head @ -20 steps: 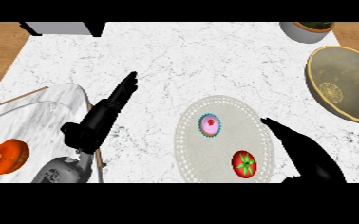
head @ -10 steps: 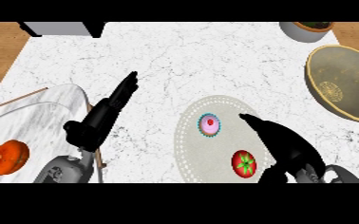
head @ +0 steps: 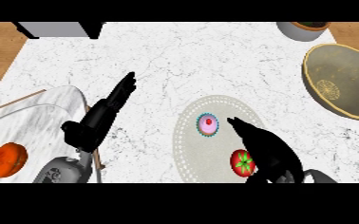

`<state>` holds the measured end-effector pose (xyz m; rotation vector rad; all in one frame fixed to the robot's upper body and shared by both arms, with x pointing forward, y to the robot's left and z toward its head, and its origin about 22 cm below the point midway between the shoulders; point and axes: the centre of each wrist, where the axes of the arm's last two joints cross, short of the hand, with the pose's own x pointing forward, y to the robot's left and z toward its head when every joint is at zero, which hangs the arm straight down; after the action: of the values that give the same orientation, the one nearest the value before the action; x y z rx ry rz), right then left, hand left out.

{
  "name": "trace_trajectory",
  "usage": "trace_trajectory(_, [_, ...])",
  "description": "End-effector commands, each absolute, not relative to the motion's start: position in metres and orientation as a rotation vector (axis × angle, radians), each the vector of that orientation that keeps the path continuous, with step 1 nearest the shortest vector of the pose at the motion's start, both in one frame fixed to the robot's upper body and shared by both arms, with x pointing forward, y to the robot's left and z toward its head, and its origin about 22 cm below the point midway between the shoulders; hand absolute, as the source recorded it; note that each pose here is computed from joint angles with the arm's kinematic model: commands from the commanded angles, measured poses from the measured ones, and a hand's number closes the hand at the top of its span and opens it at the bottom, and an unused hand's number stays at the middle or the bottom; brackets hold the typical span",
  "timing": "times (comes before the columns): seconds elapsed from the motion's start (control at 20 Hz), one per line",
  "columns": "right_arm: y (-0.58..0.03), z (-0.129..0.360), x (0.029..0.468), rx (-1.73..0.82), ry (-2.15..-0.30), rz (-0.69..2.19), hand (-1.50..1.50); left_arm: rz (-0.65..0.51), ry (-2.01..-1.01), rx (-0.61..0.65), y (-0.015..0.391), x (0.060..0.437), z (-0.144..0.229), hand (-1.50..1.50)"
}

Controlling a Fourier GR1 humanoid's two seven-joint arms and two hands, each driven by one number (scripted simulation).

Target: Pick the tomato from the placemat and place it in the bowl

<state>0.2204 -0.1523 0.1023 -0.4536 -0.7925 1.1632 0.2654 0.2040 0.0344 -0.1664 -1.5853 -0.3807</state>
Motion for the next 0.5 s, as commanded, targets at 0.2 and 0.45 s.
trace_trajectory(0.2, [-0.14,0.094,0.209,-0.625,-0.726,1.142,-1.5,-0.371,-1.583,-0.166,0.197,0.269,0.027,0.0])
trace_trajectory(0.45, [-0.137,0.071,0.207,-0.734,-0.738,1.148,-1.5,-0.387,-1.586,-0.165,0.213,0.253,0.028,0.0])
